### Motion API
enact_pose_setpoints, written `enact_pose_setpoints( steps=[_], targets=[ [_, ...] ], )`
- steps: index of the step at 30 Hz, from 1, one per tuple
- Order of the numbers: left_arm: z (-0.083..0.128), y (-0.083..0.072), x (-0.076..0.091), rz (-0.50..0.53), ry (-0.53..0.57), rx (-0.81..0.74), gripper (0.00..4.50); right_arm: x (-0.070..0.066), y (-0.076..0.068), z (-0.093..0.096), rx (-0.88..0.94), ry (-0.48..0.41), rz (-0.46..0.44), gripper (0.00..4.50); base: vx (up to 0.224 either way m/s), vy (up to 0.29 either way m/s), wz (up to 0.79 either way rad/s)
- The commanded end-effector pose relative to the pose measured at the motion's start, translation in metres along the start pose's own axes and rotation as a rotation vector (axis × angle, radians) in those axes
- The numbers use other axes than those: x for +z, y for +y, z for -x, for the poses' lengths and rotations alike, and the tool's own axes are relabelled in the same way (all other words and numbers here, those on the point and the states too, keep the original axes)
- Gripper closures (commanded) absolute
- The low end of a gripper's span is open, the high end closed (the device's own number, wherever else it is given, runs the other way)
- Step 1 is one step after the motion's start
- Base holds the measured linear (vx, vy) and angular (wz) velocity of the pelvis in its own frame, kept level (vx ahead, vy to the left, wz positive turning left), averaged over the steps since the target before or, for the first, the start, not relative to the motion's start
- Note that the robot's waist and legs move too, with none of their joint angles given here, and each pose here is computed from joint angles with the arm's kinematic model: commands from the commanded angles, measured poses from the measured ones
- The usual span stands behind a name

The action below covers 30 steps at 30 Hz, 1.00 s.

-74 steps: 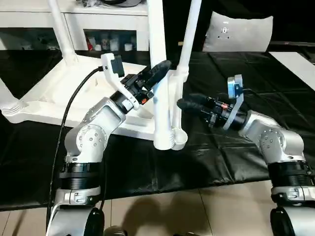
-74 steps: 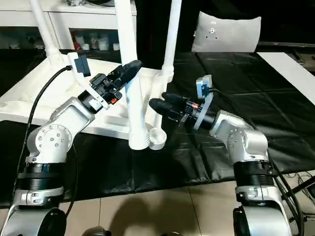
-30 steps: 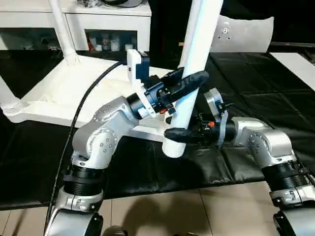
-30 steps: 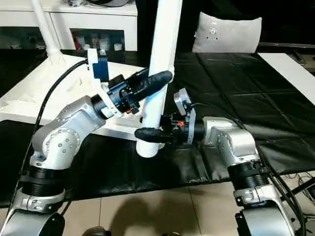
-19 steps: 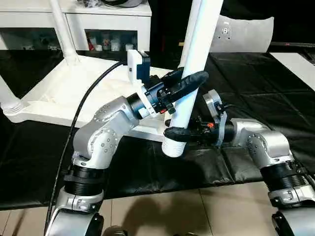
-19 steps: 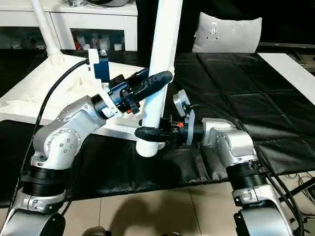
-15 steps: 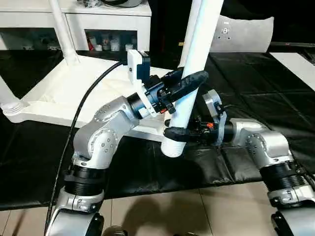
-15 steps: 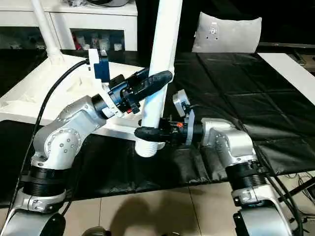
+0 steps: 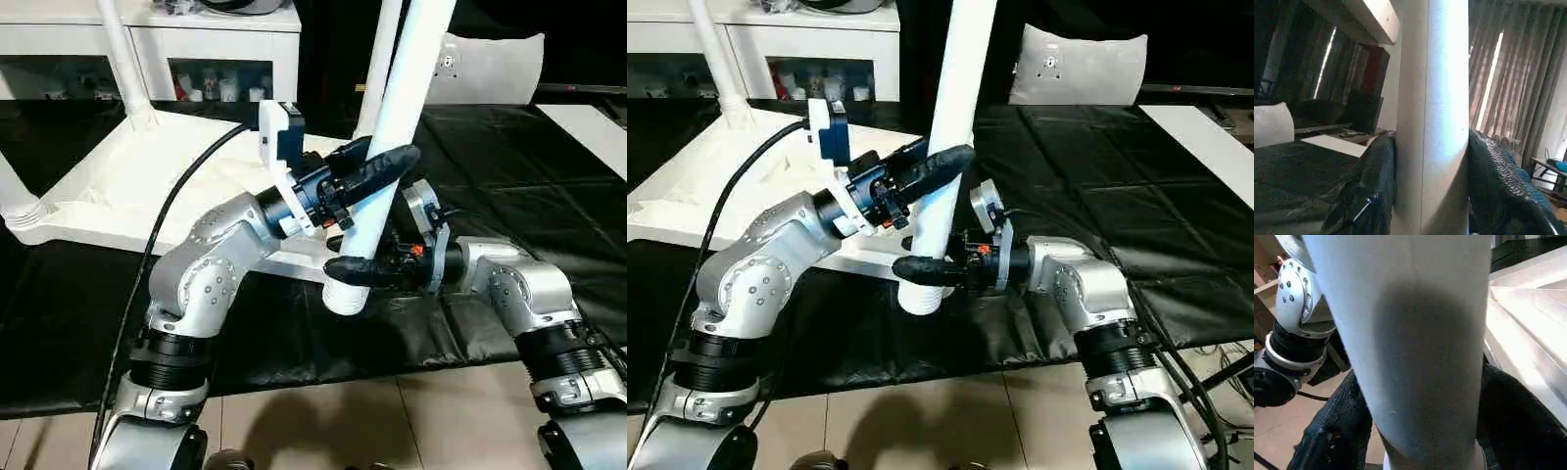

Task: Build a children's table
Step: Pick table leg

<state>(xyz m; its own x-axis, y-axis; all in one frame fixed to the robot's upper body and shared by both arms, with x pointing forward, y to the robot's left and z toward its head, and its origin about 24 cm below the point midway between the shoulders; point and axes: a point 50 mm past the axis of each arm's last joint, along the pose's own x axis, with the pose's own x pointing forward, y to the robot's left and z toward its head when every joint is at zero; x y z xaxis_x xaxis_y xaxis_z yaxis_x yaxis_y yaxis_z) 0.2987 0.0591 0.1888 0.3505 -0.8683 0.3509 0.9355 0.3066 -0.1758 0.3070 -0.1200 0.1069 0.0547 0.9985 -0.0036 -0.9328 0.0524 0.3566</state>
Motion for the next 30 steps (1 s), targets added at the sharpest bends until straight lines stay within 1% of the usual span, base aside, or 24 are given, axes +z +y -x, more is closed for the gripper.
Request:
enact_pose_setpoints(
  steps=[1, 3, 4, 5, 7, 11, 14, 17, 20, 21, 23, 24, 26, 27, 28, 29, 30],
  targets=[
    [-0.004, -0.002, 0.004, -0.022, -0.002, -0.02, 2.73, 0.006, 0.0, 0.0, 0.015, -0.003, 0.016, 1.69, 0.0, 0.0, 0.0],
    [-0.004, -0.002, 0.004, -0.023, -0.003, -0.02, 2.73, 0.005, -0.001, -0.001, 0.015, 0.002, 0.015, 1.74, 0.0, 0.0, 0.0],
    [-0.004, -0.002, 0.004, -0.023, -0.003, -0.02, 2.73, 0.005, -0.001, -0.001, 0.013, 0.005, 0.014, 1.89, 0.0, 0.0, 0.0],
    [-0.004, -0.002, 0.004, -0.024, -0.003, -0.02, 2.73, 0.004, -0.001, -0.001, 0.01, 0.006, 0.013, 1.89, 0.0, 0.0, 0.0],
    [-0.004, -0.002, 0.004, -0.025, -0.001, -0.019, 2.73, 0.004, -0.002, -0.001, 0.005, 0.003, 0.011, 2.17, 0.0, 0.0, 0.0],
    [-0.004, -0.001, 0.004, -0.029, 0.004, -0.017, 2.73, 0.002, -0.004, -0.001, -0.015, 0.007, 0.012, 2.4, 0.0, 0.0, 0.0],
    [-0.004, -0.001, 0.004, -0.031, 0.008, -0.017, 2.73, 0.002, -0.004, -0.001, -0.025, -0.008, 0.019, 2.48, 0.0, 0.0, 0.0],
    [-0.004, -0.001, 0.003, -0.026, 0.015, -0.025, 2.73, 0.002, -0.005, -0.002, -0.041, -0.023, 0.001, 2.5, 0.0, 0.0, 0.0],
    [-0.006, -0.003, 0.002, 0.009, 0.026, -0.021, 2.73, 0.002, -0.006, -0.006, -0.052, -0.048, 0.012, 2.51, 0.0, 0.0, 0.0],
    [-0.007, -0.004, 0.001, 0.009, 0.032, -0.023, 2.38, 0.003, -0.007, -0.008, -0.072, -0.064, 0.021, 2.52, 0.0, 0.0, 0.0],
    [-0.008, -0.006, 0.001, 0.006, 0.037, -0.031, 2.03, 0.003, -0.007, -0.009, -0.081, -0.066, 0.026, 2.54, 0.0, 0.0, 0.0],
    [-0.009, -0.008, 0.0, 0.008, 0.041, -0.044, 2.01, 0.002, -0.008, -0.01, -0.091, -0.067, 0.032, 2.54, 0.0, 0.0, 0.0],
    [-0.012, -0.018, -0.002, 0.001, 0.053, -0.104, 1.81, 0.0, -0.01, -0.015, -0.117, -0.083, 0.035, 2.55, 0.0, 0.0, 0.0],
    [-0.014, -0.022, -0.002, -0.005, 0.055, -0.116, 1.81, -0.001, -0.011, -0.016, -0.12, -0.084, 0.034, 2.55, 0.0, 0.0, 0.0],
    [-0.015, -0.025, -0.003, -0.006, 0.056, -0.128, 1.68, -0.002, -0.011, -0.017, -0.126, -0.082, 0.032, 2.55, 0.0, 0.0, 0.0],
    [-0.015, -0.026, -0.003, -0.003, 0.056, -0.134, 1.61, -0.002, -0.012, -0.017, -0.131, -0.081, 0.032, 2.55, 0.0, 0.0, 0.0],
    [-0.016, -0.031, -0.003, 0.013, 0.053, -0.158, 1.58, -0.004, -0.014, -0.019, -0.164, -0.082, 0.032, 2.55, 0.0, 0.0, 0.0]
  ],
)
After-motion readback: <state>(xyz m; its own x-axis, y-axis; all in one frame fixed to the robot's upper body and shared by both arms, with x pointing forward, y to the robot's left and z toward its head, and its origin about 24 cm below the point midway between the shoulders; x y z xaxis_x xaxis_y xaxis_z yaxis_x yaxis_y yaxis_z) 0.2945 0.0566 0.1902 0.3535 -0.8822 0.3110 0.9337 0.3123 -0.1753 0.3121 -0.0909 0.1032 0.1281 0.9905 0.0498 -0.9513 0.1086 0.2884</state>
